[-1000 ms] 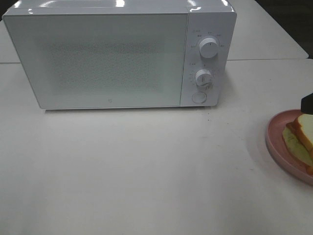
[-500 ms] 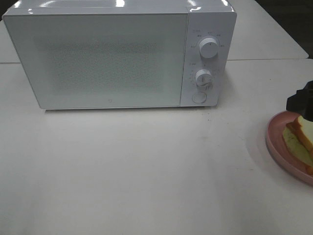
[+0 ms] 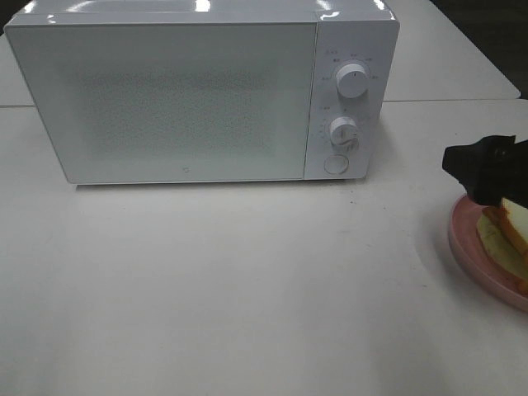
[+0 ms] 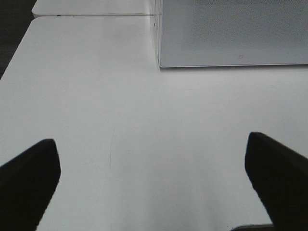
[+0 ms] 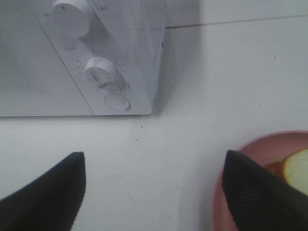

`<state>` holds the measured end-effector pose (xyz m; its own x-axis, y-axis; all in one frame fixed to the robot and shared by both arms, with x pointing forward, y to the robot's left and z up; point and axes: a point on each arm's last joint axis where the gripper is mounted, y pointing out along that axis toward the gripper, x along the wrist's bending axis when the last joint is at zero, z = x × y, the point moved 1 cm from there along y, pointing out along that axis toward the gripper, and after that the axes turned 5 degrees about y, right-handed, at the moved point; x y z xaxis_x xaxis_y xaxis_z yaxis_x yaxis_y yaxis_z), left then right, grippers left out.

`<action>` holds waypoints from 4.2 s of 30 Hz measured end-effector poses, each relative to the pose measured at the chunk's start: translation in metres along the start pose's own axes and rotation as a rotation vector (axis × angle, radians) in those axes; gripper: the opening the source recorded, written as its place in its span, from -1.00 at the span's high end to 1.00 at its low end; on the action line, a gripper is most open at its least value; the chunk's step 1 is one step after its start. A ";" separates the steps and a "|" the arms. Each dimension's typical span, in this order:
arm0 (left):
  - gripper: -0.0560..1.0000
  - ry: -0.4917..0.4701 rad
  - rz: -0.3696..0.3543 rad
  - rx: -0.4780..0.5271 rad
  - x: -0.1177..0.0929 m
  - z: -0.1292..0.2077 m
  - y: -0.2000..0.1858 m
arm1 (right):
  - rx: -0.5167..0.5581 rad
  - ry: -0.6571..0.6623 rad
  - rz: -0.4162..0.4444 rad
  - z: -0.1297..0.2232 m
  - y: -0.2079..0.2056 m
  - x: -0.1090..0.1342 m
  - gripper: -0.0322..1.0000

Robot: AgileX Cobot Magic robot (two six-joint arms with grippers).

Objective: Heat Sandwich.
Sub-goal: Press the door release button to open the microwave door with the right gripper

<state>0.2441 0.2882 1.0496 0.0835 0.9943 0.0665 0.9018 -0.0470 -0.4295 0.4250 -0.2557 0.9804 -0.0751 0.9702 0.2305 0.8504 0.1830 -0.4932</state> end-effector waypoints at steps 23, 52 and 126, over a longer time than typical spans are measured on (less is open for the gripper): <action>-0.98 0.000 0.000 0.000 0.000 0.000 0.000 | -0.114 -0.118 -0.045 0.035 0.052 0.052 -0.54; -0.98 0.000 0.000 0.000 0.000 0.000 0.000 | -0.192 -0.038 0.022 0.065 0.080 0.073 -0.54; -0.98 0.000 0.000 0.000 0.000 0.000 0.000 | 0.002 1.433 -0.077 0.053 0.167 0.064 0.91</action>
<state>0.2441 0.2882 1.0496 0.0835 0.9943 0.0665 0.9018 -0.0470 -0.4295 0.5349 -0.1544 0.8683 0.4608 -0.0356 0.8868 0.8678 0.2276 -0.4418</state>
